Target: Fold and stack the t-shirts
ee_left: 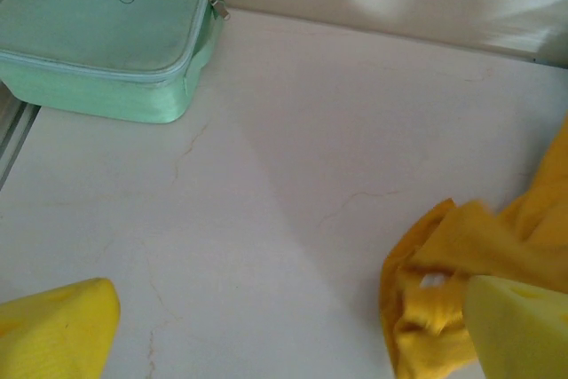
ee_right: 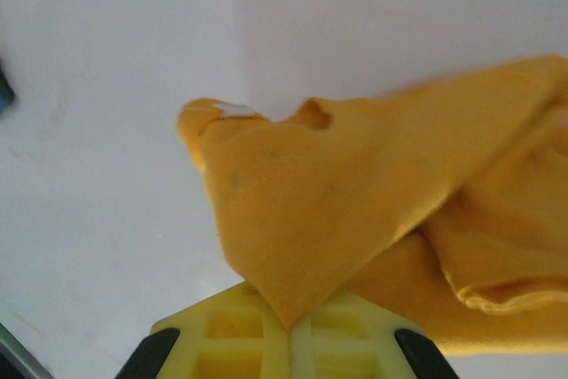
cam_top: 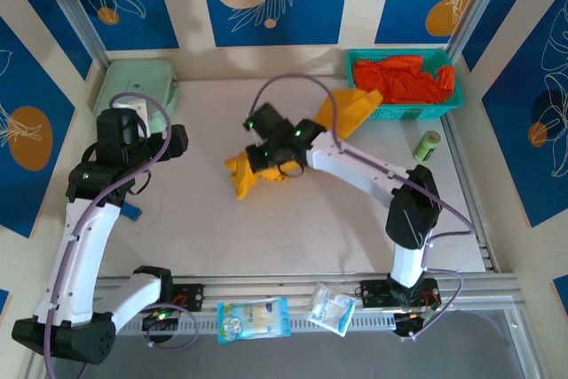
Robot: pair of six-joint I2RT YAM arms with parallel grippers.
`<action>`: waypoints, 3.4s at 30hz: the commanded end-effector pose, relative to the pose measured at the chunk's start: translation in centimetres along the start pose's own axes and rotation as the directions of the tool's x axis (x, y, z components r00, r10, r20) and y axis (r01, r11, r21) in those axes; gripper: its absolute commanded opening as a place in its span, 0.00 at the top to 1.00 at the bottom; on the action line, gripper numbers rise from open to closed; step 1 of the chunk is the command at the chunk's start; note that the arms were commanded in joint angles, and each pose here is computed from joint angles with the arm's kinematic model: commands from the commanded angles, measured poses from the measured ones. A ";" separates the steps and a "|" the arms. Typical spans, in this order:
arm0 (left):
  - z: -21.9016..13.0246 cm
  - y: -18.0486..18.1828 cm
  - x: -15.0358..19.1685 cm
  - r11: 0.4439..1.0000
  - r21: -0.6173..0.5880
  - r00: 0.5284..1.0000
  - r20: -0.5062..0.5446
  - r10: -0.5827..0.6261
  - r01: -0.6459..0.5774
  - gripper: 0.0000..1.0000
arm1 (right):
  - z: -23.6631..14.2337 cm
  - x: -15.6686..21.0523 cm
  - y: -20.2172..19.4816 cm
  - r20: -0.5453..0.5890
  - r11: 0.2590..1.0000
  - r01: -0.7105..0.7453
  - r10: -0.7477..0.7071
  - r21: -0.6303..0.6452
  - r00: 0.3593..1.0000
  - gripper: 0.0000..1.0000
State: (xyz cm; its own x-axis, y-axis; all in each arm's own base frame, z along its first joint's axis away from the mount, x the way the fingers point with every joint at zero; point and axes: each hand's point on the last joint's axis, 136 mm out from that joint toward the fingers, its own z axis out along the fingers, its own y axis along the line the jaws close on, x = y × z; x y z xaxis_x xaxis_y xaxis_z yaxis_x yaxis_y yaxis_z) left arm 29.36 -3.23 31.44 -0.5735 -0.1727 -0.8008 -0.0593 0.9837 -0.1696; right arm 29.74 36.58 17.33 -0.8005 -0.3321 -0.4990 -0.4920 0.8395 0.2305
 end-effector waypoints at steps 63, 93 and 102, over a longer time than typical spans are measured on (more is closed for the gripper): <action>9.5 -16.7 7.6 0.923 0.168 0.916 -0.154 0.371 -0.346 1.00 | -0.8 -3.2 -28.3 0.172 0.684 -0.623 0.610 0.379 0.774 1.00; -3.2 -30.0 17.2 0.570 0.676 0.777 0.005 0.630 -0.467 1.00 | 3.3 -22.5 -10.2 0.126 0.817 -0.347 0.447 -0.461 0.886 1.00; -3.7 -38.3 24.1 0.375 0.796 0.700 0.084 0.709 -0.476 1.00 | 0.4 -20.7 -13.8 0.147 0.872 -0.357 0.422 -0.335 0.895 1.00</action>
State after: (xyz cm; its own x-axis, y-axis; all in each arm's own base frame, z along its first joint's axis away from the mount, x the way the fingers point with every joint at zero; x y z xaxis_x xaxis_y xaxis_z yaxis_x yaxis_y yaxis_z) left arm 16.99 -41.39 20.34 -0.4354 0.5674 -0.6989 0.8430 0.5294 -0.0954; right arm 52.22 35.86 21.95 -0.9054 0.0843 -0.4162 -0.2618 0.6608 0.7034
